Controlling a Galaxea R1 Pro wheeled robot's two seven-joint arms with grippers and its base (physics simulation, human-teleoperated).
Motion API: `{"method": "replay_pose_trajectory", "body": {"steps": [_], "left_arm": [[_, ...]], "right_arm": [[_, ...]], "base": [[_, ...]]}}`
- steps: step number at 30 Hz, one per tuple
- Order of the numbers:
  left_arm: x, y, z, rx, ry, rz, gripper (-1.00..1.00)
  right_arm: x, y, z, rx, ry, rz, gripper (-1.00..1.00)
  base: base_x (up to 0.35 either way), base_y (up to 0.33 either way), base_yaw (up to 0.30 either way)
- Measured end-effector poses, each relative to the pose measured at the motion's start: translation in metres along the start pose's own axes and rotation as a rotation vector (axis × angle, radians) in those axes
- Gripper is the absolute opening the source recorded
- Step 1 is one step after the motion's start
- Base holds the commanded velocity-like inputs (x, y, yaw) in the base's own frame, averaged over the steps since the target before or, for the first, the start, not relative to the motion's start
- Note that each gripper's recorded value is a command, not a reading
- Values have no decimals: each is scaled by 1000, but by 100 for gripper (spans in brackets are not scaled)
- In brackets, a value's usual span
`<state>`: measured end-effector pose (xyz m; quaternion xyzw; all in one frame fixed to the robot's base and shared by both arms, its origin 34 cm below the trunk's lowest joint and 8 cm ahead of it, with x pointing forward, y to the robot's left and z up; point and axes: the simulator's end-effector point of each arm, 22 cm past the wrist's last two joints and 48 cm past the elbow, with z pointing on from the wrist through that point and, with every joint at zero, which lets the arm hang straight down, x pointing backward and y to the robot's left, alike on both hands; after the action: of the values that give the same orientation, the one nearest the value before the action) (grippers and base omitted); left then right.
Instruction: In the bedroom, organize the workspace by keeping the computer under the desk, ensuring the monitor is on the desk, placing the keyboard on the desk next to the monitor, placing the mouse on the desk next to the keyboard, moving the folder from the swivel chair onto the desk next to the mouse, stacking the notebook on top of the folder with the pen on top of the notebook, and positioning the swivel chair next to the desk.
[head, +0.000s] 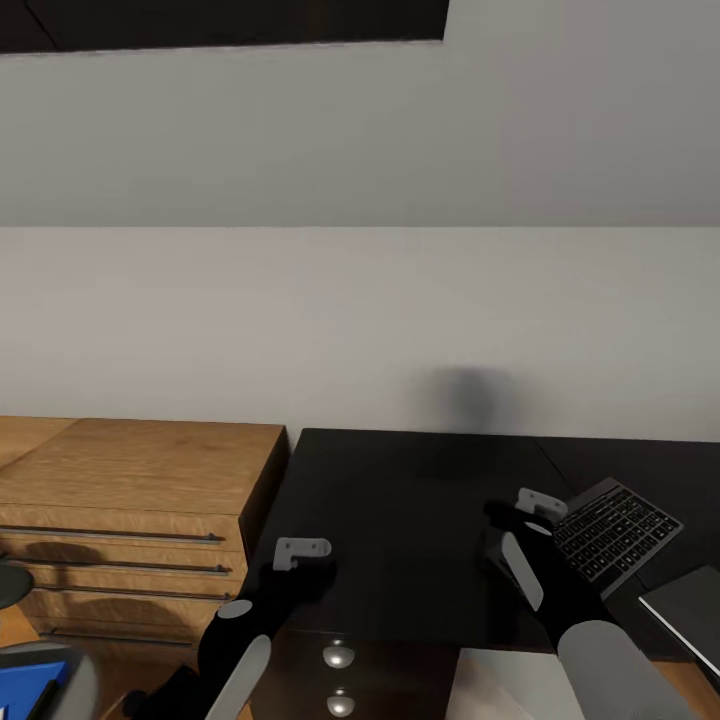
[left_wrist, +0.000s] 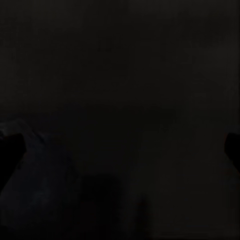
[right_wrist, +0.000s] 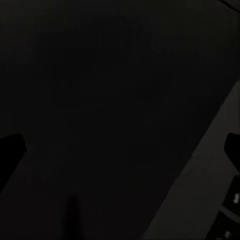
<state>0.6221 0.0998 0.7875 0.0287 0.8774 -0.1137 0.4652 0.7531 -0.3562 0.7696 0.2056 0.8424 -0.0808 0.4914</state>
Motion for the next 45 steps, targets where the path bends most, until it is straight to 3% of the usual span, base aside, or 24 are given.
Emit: {"method": "replay_pose_trajectory", "body": {"steps": [6,13,37,45], "left_arm": [[5,-7,-8,12,-3,-18,100],[10,-19,-14,32,-1,-40,100],[10,-20,-15,33,0,-41,100],[9,-19,-15,32,-2,-41,100]], "right_arm": [[11,-3,2,29,26,-6,100],[19,0,1,6,33,-25,100],[12,1,0,1,16,-23,100],[11,0,0,3,15,-22,100]], "base": [[0,0,0],[0,0,0],[0,0,-1],[0,0,-142]]}}
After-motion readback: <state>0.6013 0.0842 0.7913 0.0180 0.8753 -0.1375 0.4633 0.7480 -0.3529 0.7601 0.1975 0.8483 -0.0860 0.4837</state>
